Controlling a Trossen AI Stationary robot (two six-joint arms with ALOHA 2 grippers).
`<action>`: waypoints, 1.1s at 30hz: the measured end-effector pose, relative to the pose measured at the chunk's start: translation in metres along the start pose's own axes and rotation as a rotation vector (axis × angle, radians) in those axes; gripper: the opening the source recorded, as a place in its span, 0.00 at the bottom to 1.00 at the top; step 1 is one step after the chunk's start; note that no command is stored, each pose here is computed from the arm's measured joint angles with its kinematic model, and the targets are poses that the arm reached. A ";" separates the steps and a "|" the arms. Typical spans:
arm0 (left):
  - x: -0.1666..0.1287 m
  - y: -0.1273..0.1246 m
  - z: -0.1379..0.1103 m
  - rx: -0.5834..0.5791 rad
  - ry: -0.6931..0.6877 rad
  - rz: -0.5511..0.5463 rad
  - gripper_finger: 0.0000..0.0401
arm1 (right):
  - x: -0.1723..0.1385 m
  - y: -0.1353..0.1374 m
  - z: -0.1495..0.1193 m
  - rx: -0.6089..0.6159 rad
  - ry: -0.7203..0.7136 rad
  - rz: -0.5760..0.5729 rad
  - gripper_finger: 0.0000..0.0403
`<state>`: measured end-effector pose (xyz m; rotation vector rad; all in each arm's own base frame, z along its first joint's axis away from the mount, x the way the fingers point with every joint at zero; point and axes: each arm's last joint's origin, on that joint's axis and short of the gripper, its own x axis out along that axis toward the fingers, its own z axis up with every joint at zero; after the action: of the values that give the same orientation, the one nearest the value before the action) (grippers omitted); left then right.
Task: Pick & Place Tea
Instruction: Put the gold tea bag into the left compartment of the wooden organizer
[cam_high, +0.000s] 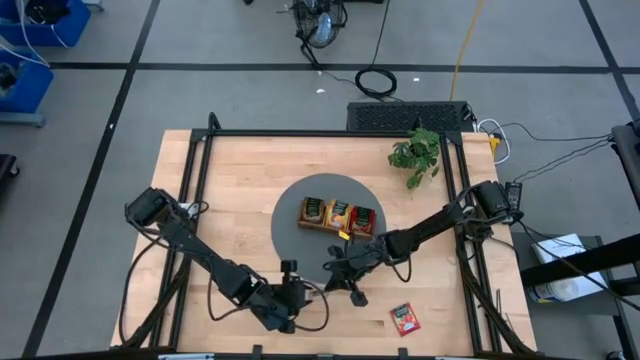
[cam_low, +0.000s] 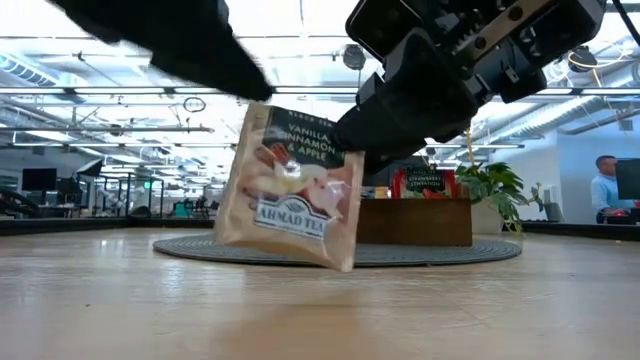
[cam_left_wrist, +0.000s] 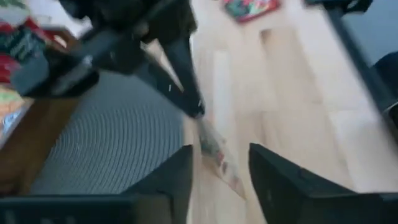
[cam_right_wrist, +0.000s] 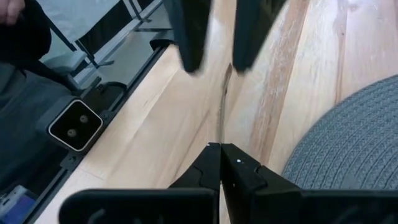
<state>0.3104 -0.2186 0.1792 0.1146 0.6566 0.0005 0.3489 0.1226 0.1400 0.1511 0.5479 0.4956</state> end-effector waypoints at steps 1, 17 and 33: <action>-0.003 -0.001 0.002 -0.007 -0.006 -0.015 0.42 | 0.000 0.000 0.000 -0.004 0.004 -0.001 0.00; -0.055 -0.058 -0.037 -0.108 -0.055 -0.022 0.57 | -0.077 -0.047 0.081 -0.200 0.075 -0.350 0.00; -0.072 -0.071 -0.048 -0.079 -0.113 0.039 0.49 | -0.097 -0.105 0.086 -0.253 0.176 -0.554 0.00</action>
<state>0.2213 -0.2863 0.1777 0.0511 0.5411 0.0569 0.3659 -0.0173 0.2293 -0.2849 0.6633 0.0333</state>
